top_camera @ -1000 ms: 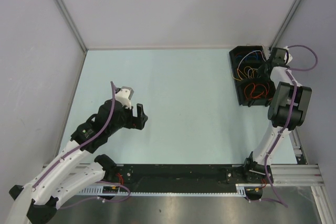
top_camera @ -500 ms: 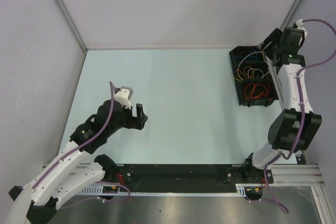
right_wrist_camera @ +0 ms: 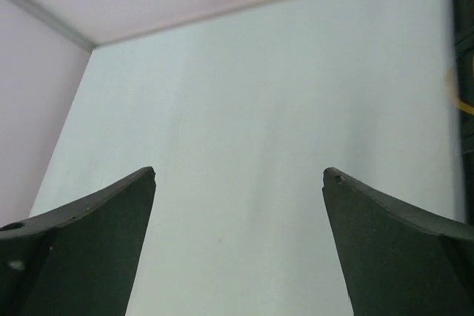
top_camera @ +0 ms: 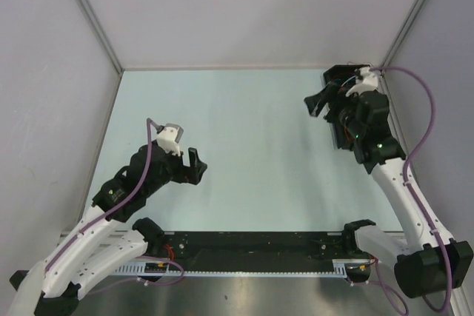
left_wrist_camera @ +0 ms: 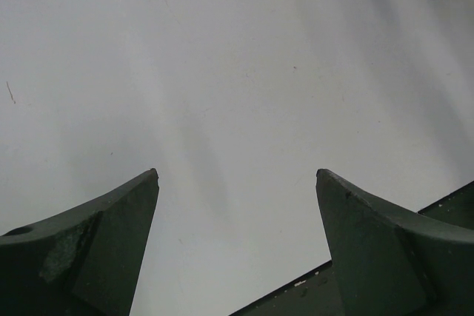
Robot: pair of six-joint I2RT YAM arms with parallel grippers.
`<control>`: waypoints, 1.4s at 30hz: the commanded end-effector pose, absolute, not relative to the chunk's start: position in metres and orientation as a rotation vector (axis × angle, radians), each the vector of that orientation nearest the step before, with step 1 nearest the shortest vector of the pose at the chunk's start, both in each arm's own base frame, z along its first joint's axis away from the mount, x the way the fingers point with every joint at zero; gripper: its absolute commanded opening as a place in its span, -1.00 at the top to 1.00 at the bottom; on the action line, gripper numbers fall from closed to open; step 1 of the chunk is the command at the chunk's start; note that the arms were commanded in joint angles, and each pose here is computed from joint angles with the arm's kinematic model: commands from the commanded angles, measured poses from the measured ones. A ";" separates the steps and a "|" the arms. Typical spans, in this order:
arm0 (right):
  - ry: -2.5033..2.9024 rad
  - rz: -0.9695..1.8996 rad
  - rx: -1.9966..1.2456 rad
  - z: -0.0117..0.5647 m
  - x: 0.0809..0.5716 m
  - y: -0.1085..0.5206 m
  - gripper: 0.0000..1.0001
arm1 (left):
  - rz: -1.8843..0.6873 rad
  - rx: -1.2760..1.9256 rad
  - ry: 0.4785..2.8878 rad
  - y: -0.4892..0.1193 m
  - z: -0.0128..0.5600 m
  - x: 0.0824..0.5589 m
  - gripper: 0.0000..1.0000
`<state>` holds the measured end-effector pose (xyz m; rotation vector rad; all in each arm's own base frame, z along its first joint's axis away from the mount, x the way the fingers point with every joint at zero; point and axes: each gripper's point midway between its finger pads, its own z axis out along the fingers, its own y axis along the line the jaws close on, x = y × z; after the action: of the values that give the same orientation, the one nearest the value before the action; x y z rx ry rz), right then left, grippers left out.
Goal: Untangle the cables
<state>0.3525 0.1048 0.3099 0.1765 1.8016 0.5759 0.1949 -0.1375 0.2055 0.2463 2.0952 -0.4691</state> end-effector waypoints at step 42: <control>1.754 0.669 -0.001 0.217 0.312 0.126 -0.99 | -0.517 0.249 2.053 -0.144 0.215 0.196 -0.85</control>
<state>0.3084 0.1267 0.1979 0.0113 1.8337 0.6679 0.1932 -0.1423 0.2106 0.2602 2.0753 -0.5072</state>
